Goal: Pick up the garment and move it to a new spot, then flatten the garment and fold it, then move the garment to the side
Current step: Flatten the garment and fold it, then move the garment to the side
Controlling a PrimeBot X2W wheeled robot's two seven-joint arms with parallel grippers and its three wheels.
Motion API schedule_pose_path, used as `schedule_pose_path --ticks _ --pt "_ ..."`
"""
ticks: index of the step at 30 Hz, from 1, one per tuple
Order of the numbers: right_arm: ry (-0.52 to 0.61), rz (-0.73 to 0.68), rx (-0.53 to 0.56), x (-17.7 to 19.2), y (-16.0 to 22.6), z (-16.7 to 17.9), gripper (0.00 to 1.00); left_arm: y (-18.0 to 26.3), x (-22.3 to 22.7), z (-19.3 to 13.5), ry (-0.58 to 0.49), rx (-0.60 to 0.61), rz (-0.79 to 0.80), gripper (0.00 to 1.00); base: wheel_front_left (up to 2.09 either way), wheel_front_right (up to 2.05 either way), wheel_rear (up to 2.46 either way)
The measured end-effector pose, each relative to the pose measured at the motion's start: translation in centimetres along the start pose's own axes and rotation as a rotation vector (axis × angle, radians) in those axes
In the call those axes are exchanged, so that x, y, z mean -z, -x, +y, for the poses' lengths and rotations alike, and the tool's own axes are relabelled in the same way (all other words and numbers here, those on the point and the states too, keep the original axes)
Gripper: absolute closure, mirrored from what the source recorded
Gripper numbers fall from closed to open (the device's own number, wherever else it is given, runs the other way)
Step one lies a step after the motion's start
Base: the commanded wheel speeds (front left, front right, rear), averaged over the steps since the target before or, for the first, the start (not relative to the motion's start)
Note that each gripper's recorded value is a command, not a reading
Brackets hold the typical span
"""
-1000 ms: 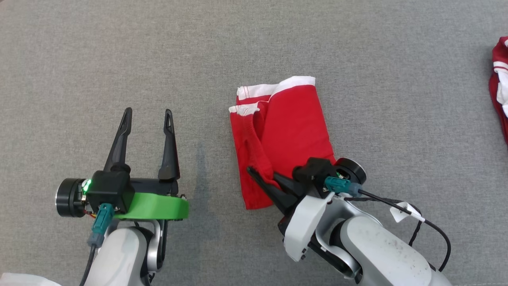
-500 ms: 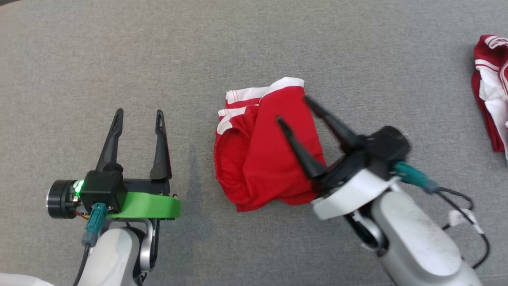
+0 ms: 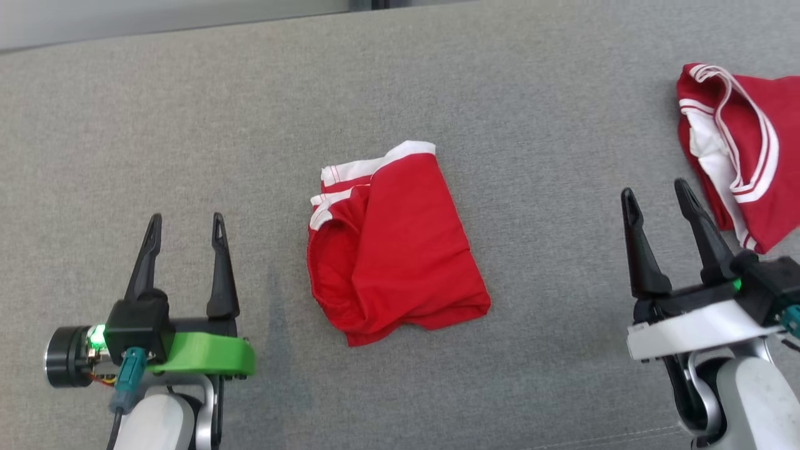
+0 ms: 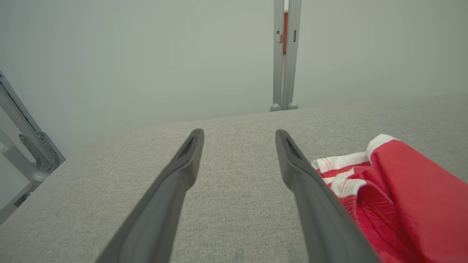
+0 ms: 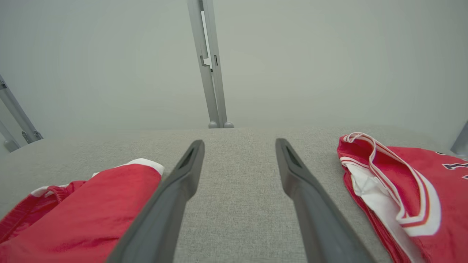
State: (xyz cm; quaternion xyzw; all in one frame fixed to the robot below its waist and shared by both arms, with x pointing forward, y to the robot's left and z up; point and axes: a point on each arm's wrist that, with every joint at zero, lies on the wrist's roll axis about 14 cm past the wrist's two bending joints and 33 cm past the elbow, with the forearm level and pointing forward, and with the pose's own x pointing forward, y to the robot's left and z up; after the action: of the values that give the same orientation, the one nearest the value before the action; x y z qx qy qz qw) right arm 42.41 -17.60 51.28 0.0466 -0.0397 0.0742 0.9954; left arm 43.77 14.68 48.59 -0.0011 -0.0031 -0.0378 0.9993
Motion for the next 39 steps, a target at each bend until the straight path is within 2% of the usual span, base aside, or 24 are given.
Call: schedule_pose_path --ticks 18,39 --pt "0.004 -0.008 0.044 -3.3 6.4 0.3 0.0 5.0 -1.5 -0.6 0.012 -0.001 0.008 0.0 0.0 0.0 0.0" --pt "0.01 0.0 0.039 -3.7 6.5 0.3 0.0 5.7 -1.2 0.1 0.035 -0.034 0.017 0.0 0.0 0.0 0.0"
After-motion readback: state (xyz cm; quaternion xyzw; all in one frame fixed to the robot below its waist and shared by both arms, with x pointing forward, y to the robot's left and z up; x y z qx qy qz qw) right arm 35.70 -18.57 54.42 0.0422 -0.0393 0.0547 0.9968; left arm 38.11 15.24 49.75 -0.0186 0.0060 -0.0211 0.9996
